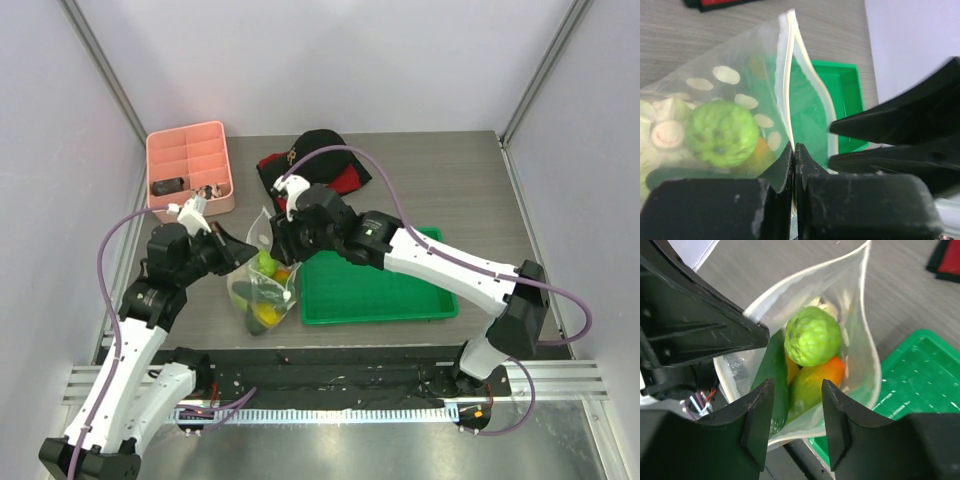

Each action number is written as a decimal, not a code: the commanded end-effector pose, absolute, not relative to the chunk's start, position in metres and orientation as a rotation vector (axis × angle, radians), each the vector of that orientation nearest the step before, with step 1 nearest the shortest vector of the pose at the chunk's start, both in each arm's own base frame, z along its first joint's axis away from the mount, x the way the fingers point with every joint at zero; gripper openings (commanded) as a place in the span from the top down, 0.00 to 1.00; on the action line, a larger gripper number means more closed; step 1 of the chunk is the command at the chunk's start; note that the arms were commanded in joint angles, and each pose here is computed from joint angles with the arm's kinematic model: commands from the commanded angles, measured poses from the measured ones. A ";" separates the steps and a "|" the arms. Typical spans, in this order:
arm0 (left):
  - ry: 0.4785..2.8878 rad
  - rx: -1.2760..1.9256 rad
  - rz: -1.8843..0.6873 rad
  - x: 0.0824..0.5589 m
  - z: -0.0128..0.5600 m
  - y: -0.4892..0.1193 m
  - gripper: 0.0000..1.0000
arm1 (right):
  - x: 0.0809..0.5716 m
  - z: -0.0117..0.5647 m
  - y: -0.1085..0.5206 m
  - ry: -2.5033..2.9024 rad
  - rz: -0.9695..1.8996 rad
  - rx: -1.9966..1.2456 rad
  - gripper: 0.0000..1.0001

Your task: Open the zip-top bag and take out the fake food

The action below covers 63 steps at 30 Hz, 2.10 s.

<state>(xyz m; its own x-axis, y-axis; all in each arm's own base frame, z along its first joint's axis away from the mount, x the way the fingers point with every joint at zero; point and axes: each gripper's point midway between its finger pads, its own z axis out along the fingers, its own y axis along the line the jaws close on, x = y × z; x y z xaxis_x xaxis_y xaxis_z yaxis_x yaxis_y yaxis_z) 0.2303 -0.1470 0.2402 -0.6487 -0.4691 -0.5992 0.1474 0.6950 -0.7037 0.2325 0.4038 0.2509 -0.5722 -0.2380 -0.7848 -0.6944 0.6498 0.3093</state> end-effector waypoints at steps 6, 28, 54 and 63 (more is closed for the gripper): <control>1.902 -0.185 -1.032 0.226 0.290 -0.151 1.00 | 0.190 0.219 0.433 2.097 1.089 -1.035 0.44; 1.921 -0.264 -1.114 0.228 0.256 -0.158 1.00 | 0.154 0.161 0.441 2.289 1.199 -0.882 0.11; 1.971 -0.144 -1.043 0.210 0.229 -0.153 1.00 | 0.179 0.236 0.396 2.299 0.798 -0.909 0.99; 1.935 -0.298 -0.814 0.224 0.239 -0.118 1.00 | 0.141 0.252 0.299 2.290 0.756 -0.771 0.98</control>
